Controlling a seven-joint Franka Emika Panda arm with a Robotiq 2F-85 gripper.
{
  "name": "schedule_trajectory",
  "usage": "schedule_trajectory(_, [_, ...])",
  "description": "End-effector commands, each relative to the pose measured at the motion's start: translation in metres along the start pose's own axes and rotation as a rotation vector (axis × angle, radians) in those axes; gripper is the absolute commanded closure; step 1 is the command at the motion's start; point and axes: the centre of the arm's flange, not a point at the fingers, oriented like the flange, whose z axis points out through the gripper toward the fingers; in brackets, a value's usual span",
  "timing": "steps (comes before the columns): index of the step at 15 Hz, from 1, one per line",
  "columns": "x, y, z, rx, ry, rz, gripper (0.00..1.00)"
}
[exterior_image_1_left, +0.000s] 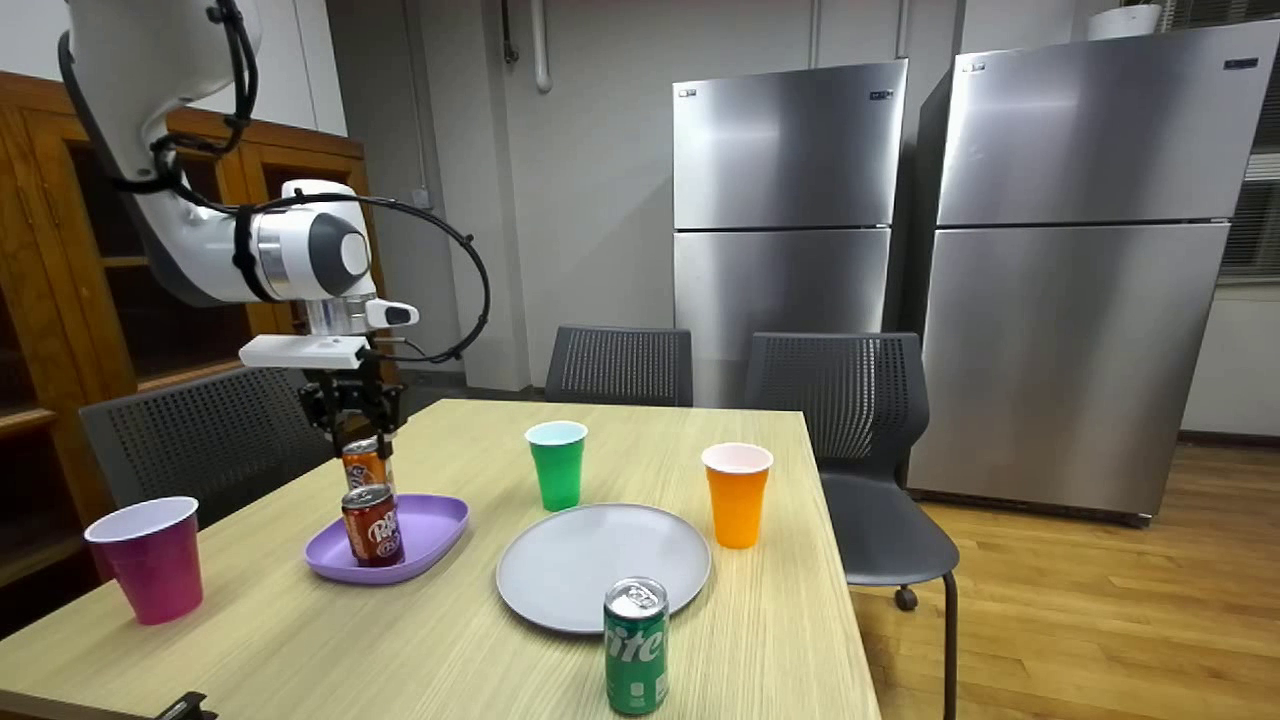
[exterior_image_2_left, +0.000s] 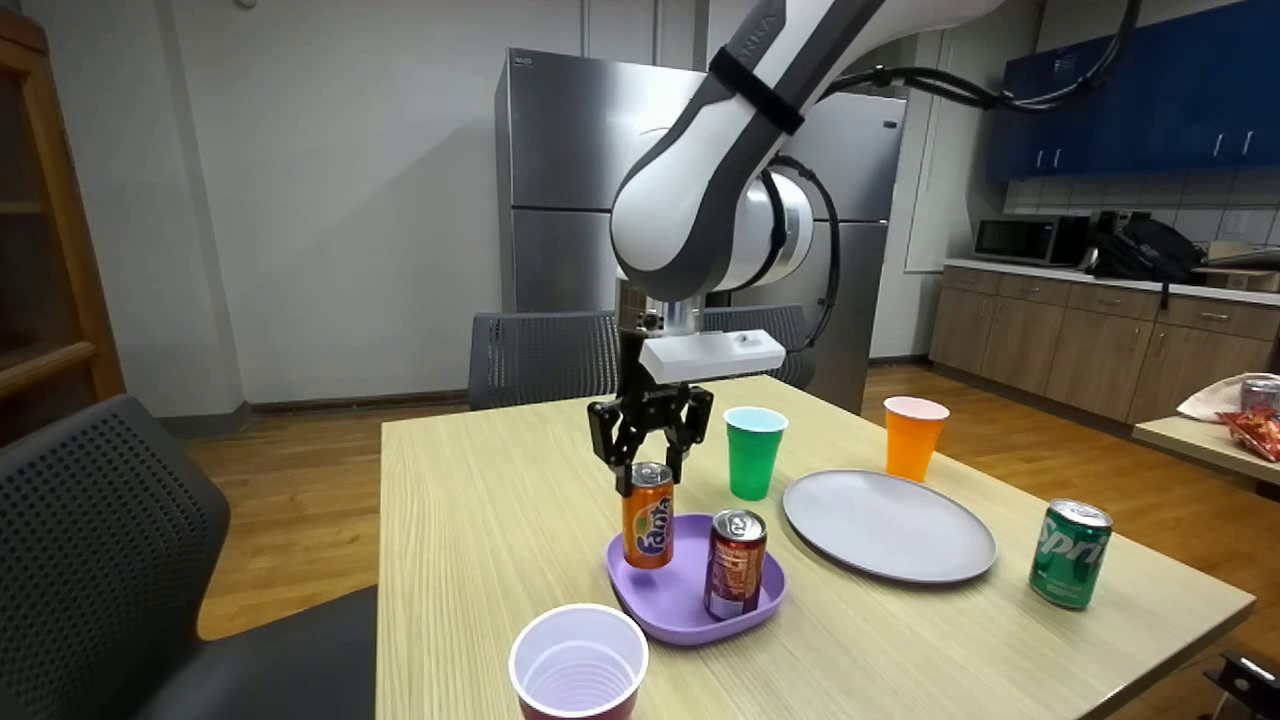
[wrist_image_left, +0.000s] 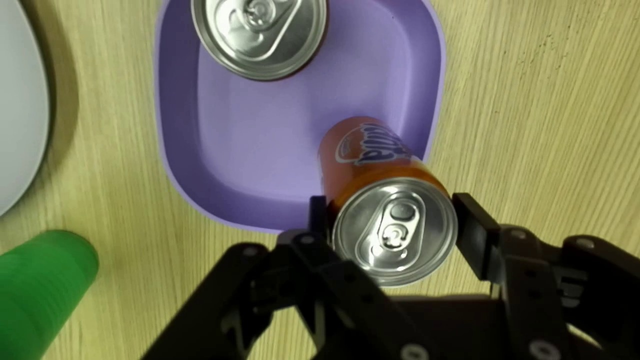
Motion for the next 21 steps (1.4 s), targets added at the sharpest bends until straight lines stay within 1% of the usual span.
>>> schedule_trajectory(1, [-0.009, 0.01, -0.001, 0.01, 0.007, -0.006, 0.62])
schedule_trajectory(8, [-0.013, 0.016, 0.009, 0.009, -0.002, 0.01, 0.62])
schedule_trajectory(9, [-0.013, 0.017, 0.009, 0.011, -0.006, 0.013, 0.12])
schedule_trajectory(10, [-0.013, 0.017, 0.009, 0.009, -0.007, 0.01, 0.1])
schedule_trajectory(12, [-0.012, 0.017, 0.005, 0.01, 0.001, 0.008, 0.0])
schedule_trajectory(16, [-0.011, 0.013, -0.014, 0.018, 0.032, -0.006, 0.0])
schedule_trajectory(18, [-0.011, 0.01, -0.031, 0.025, 0.044, -0.029, 0.0])
schedule_trajectory(21, [-0.009, -0.002, -0.06, 0.036, 0.088, -0.07, 0.0])
